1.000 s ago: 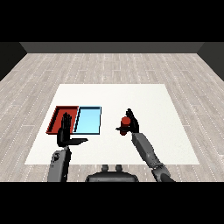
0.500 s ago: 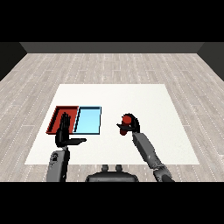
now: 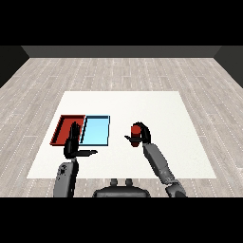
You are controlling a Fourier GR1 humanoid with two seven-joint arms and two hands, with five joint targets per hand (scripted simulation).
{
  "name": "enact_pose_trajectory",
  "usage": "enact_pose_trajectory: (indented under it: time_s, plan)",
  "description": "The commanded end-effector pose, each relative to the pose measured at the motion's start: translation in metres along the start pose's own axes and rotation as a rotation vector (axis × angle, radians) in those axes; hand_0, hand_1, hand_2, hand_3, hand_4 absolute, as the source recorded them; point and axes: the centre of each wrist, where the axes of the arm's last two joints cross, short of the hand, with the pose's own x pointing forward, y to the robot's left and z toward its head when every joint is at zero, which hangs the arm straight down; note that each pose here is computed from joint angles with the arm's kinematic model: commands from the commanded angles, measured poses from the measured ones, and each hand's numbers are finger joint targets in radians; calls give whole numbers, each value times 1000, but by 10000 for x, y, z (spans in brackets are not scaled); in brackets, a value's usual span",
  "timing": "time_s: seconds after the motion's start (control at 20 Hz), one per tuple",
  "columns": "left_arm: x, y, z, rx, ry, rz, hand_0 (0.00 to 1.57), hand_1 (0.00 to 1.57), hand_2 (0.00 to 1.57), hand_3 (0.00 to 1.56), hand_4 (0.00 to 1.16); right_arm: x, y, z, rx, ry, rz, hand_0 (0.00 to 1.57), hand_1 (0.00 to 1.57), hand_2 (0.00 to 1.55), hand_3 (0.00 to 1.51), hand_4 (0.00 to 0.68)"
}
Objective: Pick the red can and put it in the red box
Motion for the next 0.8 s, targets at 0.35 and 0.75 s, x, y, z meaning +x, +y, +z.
enact_pose_trajectory:
  time_s: [0.35,0.75]
  plan:
    - [76,-320,-38,-107,31,3,0,0,0,0,0,495,78,-16,19,-114,-4,1437,1437,1449,1414,649]
    - [-11,-866,-244,-193,94,69,0,0,0,0,0,581,185,-17,10,-132,-29,1417,1417,1438,1418,652]
